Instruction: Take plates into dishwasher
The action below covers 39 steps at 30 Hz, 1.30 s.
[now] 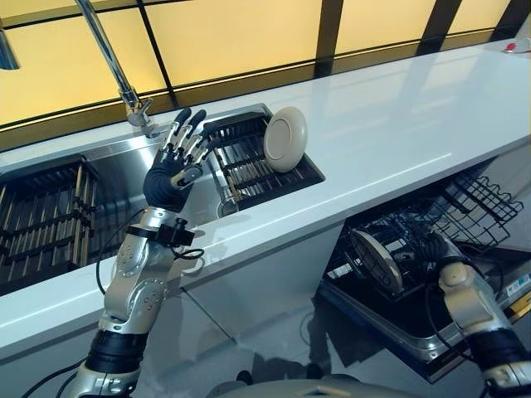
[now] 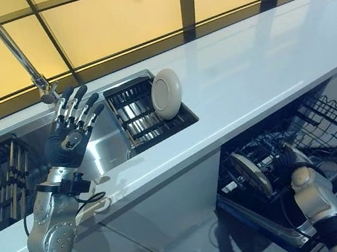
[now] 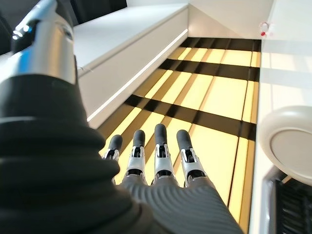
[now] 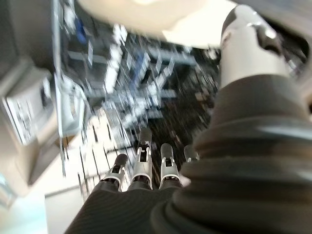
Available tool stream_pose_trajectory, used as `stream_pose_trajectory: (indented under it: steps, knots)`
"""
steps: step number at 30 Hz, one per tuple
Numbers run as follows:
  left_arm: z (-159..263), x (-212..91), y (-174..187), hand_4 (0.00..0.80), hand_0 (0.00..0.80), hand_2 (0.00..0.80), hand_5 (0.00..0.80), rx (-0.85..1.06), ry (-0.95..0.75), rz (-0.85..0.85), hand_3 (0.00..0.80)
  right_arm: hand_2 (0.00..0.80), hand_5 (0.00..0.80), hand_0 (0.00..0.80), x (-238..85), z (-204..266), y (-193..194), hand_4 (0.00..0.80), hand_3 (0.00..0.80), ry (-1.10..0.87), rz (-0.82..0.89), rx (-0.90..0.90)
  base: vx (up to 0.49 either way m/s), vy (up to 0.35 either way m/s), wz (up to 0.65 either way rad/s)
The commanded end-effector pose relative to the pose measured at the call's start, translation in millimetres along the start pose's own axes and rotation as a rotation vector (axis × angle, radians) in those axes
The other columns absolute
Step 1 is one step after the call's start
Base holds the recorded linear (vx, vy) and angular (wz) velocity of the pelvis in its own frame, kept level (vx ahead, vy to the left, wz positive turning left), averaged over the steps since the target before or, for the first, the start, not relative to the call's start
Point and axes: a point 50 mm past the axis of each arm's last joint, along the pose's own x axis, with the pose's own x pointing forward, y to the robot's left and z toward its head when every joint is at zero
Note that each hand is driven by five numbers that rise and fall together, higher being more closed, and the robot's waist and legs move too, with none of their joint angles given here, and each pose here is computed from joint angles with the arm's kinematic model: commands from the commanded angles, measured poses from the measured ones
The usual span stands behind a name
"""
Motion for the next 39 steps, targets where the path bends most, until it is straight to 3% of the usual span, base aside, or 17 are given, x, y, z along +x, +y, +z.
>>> stream_pose_trajectory:
  steps: [1, 6, 15, 21, 25, 29, 33, 39]
  knots:
    - [23, 3, 0, 0.000, 0.000, 0.000, 0.000, 0.084, -0.115, -0.029, 0.000, 0.000, 0.000, 0.000, -6, 21, -47, 0.000, 0.000, -0.168, -0.253, -0.014, -0.017, -0.005, -0.14]
    - [28, 2, 3, 0.000, 0.000, 0.000, 0.000, 0.098, -0.131, -0.012, 0.000, 0.000, 0.000, 0.000, -20, 24, -65, 0.000, 0.000, -0.268, -0.388, 0.082, -0.019, -0.002, -0.13]
    - [27, 12, -4, 0.000, 0.000, 0.000, 0.000, 0.107, -0.120, -0.035, 0.000, 0.000, 0.000, 0.000, -36, 73, -117, 0.000, 0.000, -0.559, -0.711, 0.489, -0.010, -0.004, -0.01]
    - [27, 22, -12, 0.000, 0.000, 0.000, 0.000, 0.096, -0.112, -0.076, 0.000, 0.000, 0.000, 0.000, -54, 135, -161, 0.000, 0.000, -0.788, -0.904, 0.507, -0.019, -0.027, 0.03]
    - [27, 25, -11, 0.000, 0.000, 0.000, 0.000, 0.093, -0.098, -0.088, 0.000, 0.000, 0.000, 0.000, -60, 164, -169, 0.000, 0.000, -0.915, -0.844, 0.535, 0.015, -0.036, 0.16]
    - [26, 23, -6, 0.000, 0.000, 0.000, 0.000, 0.102, -0.078, -0.087, 0.000, 0.000, 0.000, 0.000, -58, 179, -166, 0.000, 0.000, -0.975, -0.679, 0.555, 0.037, -0.039, 0.17]
    - [23, 23, -3, 0.000, 0.000, 0.000, 0.000, 0.113, -0.051, -0.090, 0.000, 0.000, 0.000, 0.000, -48, 189, -164, 0.000, 0.000, -0.950, -0.561, 0.482, 0.053, -0.046, 0.22]
    - [16, 24, -1, 0.000, 0.000, 0.000, 0.000, 0.126, -0.006, -0.103, 0.000, 0.000, 0.000, 0.000, -15, 194, -159, 0.000, 0.000, -0.756, -0.371, 0.254, 0.077, -0.041, 0.20]
